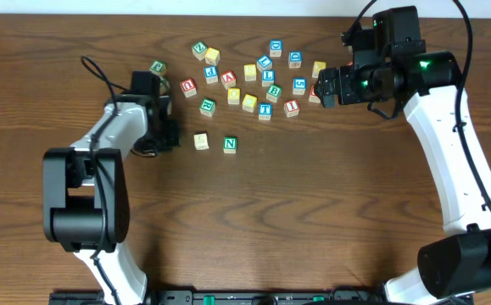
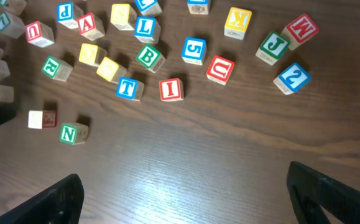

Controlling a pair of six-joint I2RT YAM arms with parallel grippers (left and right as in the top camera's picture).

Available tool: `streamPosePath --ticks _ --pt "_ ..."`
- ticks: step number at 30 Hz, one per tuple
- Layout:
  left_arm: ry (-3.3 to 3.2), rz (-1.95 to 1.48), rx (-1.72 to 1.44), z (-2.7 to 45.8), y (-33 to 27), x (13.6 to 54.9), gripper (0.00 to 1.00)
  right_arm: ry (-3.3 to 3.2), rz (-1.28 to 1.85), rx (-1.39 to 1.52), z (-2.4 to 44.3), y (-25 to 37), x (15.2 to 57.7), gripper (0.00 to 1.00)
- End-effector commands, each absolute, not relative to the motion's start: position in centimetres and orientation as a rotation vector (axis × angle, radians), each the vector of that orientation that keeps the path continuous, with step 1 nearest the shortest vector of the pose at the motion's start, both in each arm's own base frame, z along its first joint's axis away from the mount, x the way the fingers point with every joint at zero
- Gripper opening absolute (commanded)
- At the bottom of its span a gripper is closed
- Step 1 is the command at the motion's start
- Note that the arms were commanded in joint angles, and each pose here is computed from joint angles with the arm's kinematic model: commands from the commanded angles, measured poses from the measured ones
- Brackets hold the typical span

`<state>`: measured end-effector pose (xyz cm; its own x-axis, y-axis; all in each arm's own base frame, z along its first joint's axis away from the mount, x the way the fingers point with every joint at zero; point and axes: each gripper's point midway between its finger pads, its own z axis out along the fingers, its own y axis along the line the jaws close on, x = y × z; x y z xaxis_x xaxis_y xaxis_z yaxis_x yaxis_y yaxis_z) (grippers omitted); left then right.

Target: Spell out NEURIPS

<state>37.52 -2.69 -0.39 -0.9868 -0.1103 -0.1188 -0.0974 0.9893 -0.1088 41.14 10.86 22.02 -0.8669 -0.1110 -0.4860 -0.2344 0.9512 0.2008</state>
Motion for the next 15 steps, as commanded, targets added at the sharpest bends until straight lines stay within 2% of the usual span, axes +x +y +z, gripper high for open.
streamPosePath --ticks 1,8,15 --pt "3.123 -0.042 -0.177 -3.5 -1.1 34.8 0.08 2.603 0.353 -0.240 22.7 11.1 41.2 0.99" --pt "3.100 -0.090 -0.174 -2.8 -1.6 35.3 0.07 2.599 0.353 -0.241 22.8 11.1 41.3 0.99" --pt "2.890 -0.318 -0.129 4.5 -4.1 38.4 0.08 2.590 0.354 -0.242 22.9 11.1 41.5 0.99"
